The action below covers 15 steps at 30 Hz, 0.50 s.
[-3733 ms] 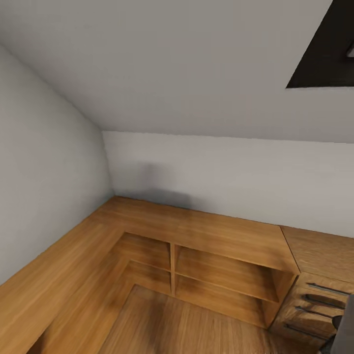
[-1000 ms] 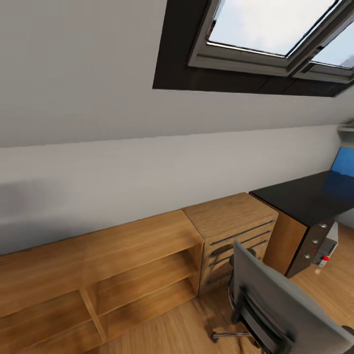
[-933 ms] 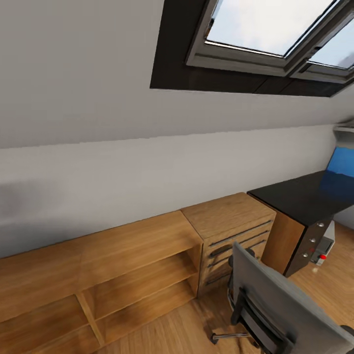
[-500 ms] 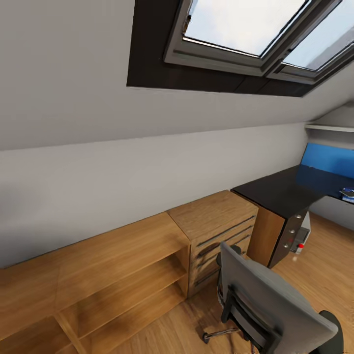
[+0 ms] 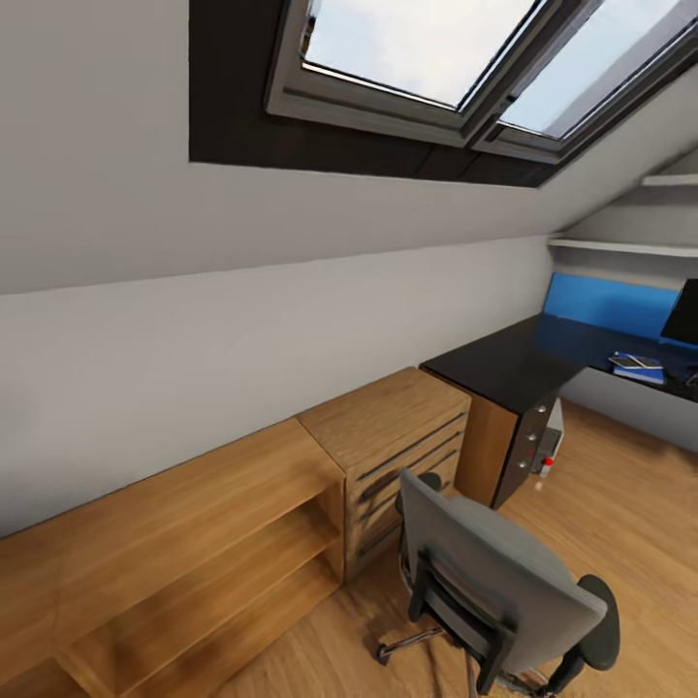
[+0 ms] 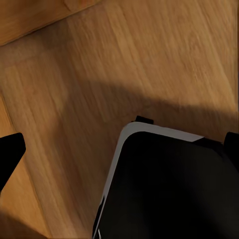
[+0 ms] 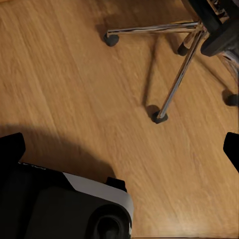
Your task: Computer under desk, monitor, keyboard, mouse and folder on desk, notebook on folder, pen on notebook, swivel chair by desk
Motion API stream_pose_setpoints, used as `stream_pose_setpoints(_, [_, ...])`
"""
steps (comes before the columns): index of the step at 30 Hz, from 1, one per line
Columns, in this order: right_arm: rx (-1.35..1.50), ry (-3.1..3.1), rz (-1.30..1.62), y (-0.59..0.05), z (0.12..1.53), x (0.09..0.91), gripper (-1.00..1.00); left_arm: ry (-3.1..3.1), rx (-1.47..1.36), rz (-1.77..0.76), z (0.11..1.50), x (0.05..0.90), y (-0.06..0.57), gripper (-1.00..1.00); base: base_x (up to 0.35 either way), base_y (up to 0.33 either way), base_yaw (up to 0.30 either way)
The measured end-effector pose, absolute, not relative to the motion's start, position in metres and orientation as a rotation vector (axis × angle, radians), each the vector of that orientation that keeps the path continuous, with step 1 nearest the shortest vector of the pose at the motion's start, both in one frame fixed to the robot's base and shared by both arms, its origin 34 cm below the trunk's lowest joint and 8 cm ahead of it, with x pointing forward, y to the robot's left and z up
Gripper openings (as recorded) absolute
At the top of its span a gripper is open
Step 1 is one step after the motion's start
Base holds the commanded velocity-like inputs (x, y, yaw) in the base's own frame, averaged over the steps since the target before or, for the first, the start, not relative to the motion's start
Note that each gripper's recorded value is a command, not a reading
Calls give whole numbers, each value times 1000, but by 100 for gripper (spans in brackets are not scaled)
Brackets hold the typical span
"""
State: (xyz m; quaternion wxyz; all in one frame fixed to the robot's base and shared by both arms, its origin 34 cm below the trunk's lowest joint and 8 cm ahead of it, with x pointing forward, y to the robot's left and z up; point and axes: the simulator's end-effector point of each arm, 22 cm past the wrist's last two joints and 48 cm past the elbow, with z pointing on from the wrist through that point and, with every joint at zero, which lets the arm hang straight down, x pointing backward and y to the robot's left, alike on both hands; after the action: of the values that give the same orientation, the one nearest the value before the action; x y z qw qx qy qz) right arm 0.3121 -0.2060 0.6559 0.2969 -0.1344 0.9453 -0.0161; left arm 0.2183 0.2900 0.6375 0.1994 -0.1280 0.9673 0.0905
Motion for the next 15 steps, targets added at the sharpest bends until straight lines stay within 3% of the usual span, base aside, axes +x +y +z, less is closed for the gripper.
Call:
stream_pose_setpoints(6, [-358, 2518, -42, -206, 655, 310, 100, 2709, -357, 254, 637, 217, 290, 100, 16, 109, -256])
stream_pose_setpoints(15, [-359, 2524, -40, -206, 654, 308, 100, 2715, -356, 256, 637, 214, 290, 100, 100, 273, -261])
